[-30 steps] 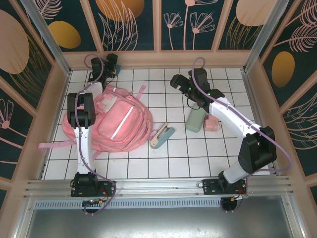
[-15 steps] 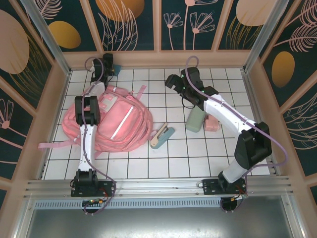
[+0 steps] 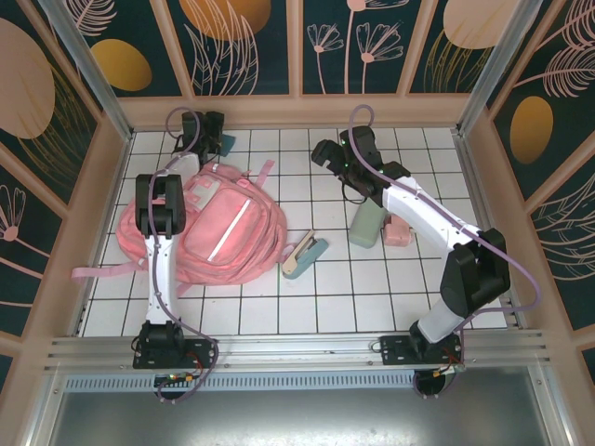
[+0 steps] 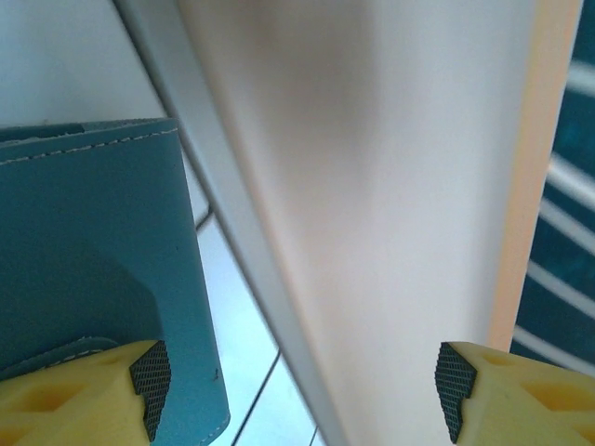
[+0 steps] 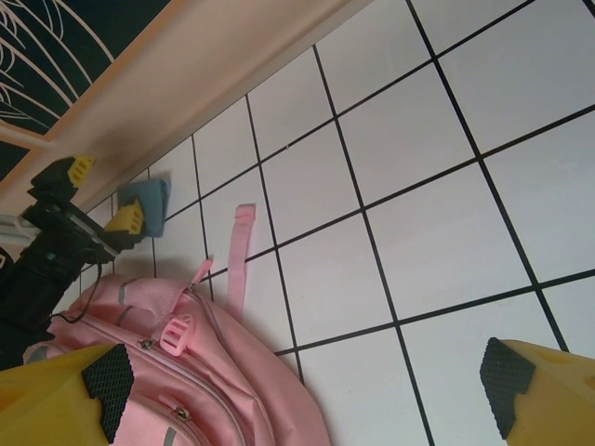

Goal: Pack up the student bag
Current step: Move the card holder to the top-center of the table.

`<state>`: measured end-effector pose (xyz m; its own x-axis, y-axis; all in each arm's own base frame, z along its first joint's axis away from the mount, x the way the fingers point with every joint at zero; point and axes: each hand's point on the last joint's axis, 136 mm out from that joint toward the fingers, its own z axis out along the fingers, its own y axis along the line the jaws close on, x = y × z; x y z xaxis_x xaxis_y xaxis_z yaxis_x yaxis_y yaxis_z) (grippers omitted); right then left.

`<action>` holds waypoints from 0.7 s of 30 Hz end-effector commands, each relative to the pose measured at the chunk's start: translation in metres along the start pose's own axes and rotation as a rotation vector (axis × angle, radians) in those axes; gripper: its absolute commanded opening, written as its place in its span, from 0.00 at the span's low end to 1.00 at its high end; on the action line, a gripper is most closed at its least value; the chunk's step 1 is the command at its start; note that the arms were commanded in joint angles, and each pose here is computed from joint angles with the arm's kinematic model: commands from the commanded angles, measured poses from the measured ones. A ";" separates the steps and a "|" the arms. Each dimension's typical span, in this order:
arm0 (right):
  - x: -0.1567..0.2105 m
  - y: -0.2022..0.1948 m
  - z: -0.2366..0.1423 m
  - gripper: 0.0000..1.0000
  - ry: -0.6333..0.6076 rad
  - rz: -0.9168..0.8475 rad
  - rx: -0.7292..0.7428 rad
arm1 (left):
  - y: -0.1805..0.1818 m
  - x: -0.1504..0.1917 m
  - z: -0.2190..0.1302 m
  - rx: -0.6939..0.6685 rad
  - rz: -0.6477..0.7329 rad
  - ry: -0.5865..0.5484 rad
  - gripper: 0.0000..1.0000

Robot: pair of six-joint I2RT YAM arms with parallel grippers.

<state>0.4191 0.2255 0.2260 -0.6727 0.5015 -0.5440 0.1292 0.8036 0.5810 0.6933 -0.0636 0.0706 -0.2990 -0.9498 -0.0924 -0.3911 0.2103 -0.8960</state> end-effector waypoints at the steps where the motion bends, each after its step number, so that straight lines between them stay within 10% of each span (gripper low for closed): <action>1: 0.000 -0.002 0.002 0.99 0.008 -0.015 -0.008 | 0.083 0.093 -0.002 -0.242 0.023 0.236 0.78; 21: -0.022 -0.068 0.008 0.96 0.034 -0.033 -0.004 | 0.068 0.324 -0.107 -0.243 0.395 0.712 0.77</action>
<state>0.4265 0.1588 0.1962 -0.6756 0.5056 -0.5366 0.1707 0.8153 0.5533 0.5260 -0.3404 0.0636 -0.8547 -0.5072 -0.1101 -0.2006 0.5185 -0.8312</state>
